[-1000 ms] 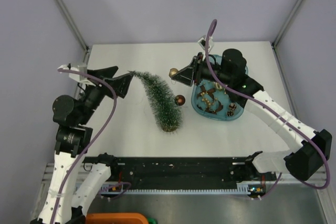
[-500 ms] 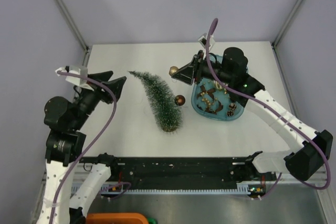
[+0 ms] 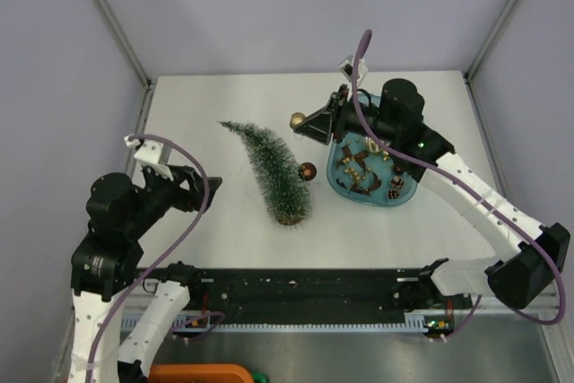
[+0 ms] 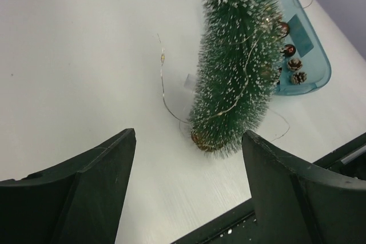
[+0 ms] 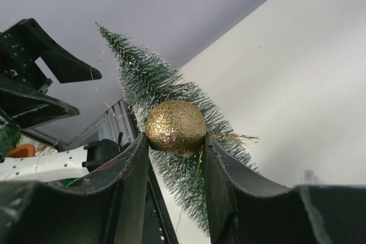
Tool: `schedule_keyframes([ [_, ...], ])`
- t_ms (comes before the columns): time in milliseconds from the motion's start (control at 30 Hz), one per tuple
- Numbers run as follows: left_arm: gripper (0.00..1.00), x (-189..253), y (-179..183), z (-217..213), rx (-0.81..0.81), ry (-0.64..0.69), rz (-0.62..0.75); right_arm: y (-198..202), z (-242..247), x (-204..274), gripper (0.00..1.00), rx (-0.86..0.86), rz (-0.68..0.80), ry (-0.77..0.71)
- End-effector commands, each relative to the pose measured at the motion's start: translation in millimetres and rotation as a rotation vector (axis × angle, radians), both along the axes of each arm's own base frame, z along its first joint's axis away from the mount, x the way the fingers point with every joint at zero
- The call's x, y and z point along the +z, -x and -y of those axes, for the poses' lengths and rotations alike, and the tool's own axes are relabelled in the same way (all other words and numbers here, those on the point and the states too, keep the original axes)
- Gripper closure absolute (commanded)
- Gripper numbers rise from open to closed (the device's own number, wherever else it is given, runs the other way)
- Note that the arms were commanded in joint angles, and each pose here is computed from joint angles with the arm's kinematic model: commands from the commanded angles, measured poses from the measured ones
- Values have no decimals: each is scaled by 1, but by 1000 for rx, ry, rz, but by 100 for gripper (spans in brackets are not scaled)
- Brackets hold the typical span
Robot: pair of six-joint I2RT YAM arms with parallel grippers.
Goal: Decorate the small christmas tree
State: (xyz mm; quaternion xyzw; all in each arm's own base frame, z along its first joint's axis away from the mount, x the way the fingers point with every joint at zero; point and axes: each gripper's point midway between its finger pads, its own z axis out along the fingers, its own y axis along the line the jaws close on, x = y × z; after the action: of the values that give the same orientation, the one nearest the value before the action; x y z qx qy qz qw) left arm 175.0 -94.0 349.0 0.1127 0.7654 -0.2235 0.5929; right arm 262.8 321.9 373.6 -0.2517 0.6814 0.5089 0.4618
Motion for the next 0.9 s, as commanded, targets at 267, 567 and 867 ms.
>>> schedule_keyframes([
  [267, 51, -6, -29, 18, -46, 70, -44, 12, 10, 35, 81, -11, 96, -40],
  [567, 68, -9, -47, -9, 119, 21, -15, 11, 9, 36, 82, -11, 104, -41],
  [867, 75, -5, -72, -11, 166, 45, 18, 10, 8, 39, 83, -14, 105, -46],
])
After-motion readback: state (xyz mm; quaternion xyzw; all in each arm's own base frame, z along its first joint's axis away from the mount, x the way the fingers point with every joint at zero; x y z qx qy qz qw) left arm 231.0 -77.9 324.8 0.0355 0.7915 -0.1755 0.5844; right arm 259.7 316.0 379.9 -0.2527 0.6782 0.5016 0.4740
